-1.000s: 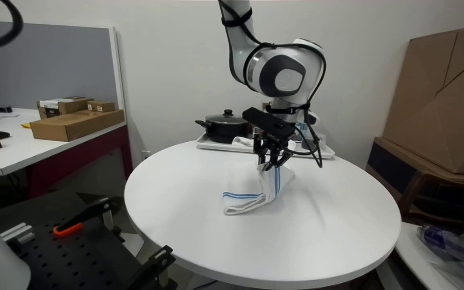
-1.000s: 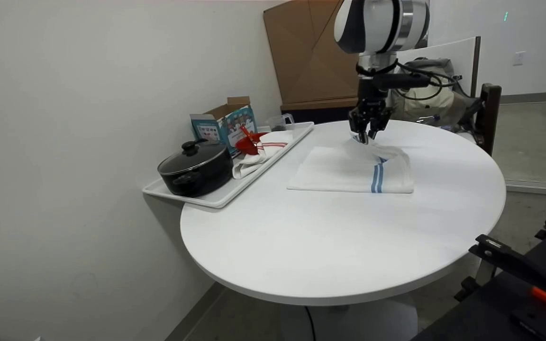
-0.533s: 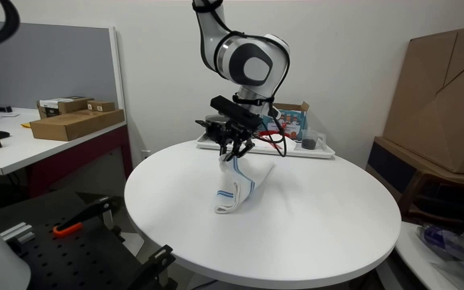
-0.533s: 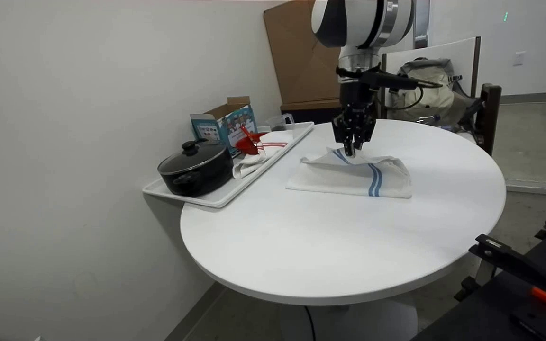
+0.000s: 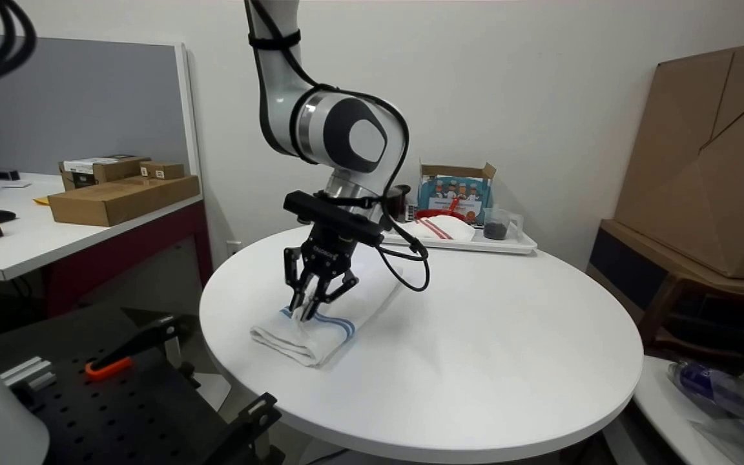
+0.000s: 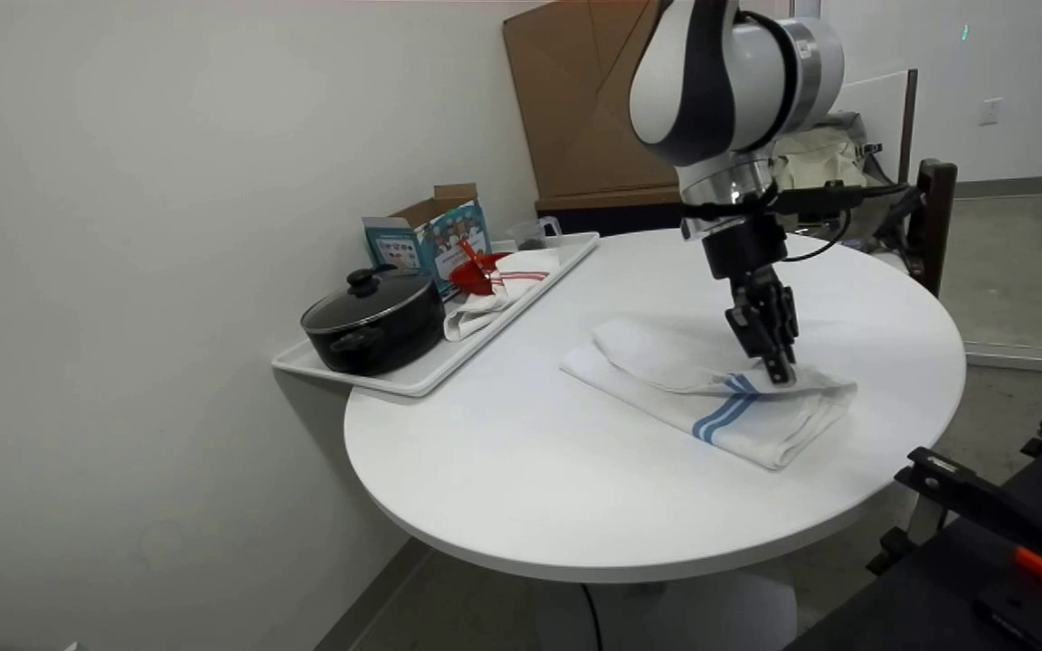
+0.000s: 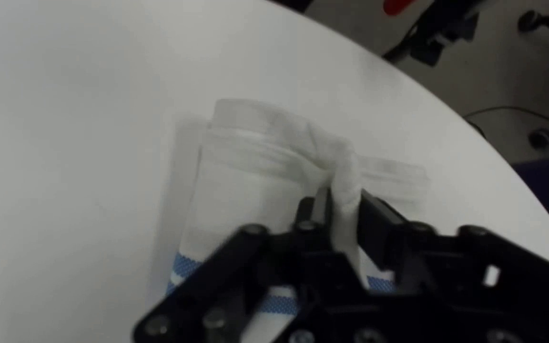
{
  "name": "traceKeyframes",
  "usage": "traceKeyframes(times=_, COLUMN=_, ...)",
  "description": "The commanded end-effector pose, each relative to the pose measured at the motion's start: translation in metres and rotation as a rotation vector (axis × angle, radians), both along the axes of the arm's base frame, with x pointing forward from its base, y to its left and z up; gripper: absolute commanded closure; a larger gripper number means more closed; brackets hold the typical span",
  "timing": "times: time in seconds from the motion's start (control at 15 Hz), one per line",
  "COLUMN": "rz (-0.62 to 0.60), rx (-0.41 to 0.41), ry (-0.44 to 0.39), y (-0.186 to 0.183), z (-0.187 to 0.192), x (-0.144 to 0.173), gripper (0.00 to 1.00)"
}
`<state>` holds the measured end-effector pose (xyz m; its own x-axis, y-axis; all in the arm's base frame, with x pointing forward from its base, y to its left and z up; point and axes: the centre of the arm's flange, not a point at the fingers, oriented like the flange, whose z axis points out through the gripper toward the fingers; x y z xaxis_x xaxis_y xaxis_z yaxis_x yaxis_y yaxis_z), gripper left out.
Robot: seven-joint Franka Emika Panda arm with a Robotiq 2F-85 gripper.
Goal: Fold the white towel
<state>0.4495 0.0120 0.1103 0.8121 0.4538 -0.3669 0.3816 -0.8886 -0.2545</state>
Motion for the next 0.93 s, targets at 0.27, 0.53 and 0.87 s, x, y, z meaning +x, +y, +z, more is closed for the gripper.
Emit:
traceKeyframes(times=0.27, rz=0.186, rx=-0.105, ry=0.021, y=0.002, z=-0.005, x=-0.024, gripper=0.22)
traceKeyframes(times=0.53, rz=0.315, rx=-0.123, ry=0.039, y=0.005, z=0.002, x=-0.027, gripper=0.0)
traceKeyframes(times=0.87, rz=0.566, rx=-0.237, ry=0.006, y=-0.003, z=-0.001, x=-0.037, gripper=0.0)
